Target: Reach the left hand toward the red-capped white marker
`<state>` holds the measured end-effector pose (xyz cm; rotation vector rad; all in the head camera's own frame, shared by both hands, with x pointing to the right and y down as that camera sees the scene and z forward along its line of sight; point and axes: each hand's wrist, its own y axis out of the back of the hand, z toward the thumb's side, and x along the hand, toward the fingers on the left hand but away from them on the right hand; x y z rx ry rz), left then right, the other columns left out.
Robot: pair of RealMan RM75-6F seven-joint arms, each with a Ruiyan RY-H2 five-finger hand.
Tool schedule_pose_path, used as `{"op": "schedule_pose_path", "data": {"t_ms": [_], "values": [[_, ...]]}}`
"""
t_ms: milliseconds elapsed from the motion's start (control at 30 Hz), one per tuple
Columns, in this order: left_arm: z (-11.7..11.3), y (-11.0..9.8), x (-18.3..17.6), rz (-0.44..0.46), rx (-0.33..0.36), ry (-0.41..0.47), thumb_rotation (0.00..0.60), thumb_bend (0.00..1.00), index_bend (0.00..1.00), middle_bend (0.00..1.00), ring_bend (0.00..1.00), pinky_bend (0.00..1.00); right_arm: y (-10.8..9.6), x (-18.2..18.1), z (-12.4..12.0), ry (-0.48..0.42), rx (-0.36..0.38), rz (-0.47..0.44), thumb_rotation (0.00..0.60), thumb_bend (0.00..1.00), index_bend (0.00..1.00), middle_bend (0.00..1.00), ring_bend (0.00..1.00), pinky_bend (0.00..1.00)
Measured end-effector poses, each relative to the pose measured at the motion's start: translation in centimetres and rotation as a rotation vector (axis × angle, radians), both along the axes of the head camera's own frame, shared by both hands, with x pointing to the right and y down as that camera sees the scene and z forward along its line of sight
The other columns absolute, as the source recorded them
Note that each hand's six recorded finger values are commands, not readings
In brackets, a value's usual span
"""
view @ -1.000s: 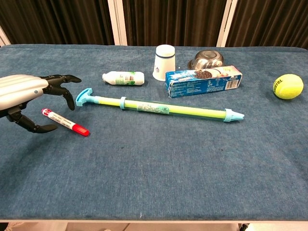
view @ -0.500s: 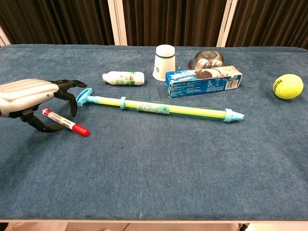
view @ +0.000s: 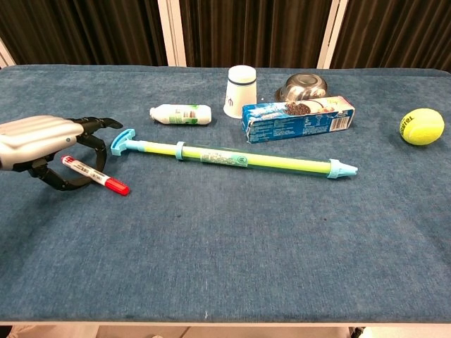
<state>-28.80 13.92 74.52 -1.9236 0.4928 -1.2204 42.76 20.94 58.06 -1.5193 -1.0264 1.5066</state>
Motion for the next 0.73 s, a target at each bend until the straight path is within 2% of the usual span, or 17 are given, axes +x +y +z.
{"op": "schedule_pose_path", "data": {"t_ms": [167, 367, 567, 700, 733], "values": [[-1.1, -0.6, -0.2, -0.016, 0.019, 0.020, 0.600, 0.51, 0.56, 0.01, 0.00, 0.13, 0.0, 0.0, -0.1, -0.009, 0.003, 0.004, 0.600, 0.32, 0.06, 0.15, 0.10, 0.09], [-4.4, -2.0, 0.1, -0.024, 0.064, 0.062, 0.600, 0.51, 0.56, 0.01, 0.00, 0.13, -0.1, 0.0, -0.1, -0.011, 0.004, 0.002, 0.600, 0.32, 0.06, 0.15, 0.10, 0.09], [-10.2, -4.1, 1.3, -0.044, 0.120, 0.146, 0.600, 0.51, 0.56, 0.01, 0.00, 0.13, -0.2, 0.1, -0.2, -0.019, 0.004, 0.009, 0.600, 0.32, 0.06, 0.15, 0.10, 0.09], [-14.7, -5.7, 2.2, -0.068, 0.142, 0.219, 0.600, 0.51, 0.56, 0.01, 0.00, 0.13, -0.3, 0.2, -0.3, -0.021, 0.010, 0.007, 0.600, 0.32, 0.06, 0.15, 0.10, 0.09], [-16.5, -6.3, 2.4, -0.079, 0.149, 0.243, 0.600, 0.51, 0.56, 0.01, 0.00, 0.13, -0.3, 0.2, -0.3, -0.020, 0.011, 0.008, 0.600, 0.32, 0.06, 0.15, 0.10, 0.09]]}}
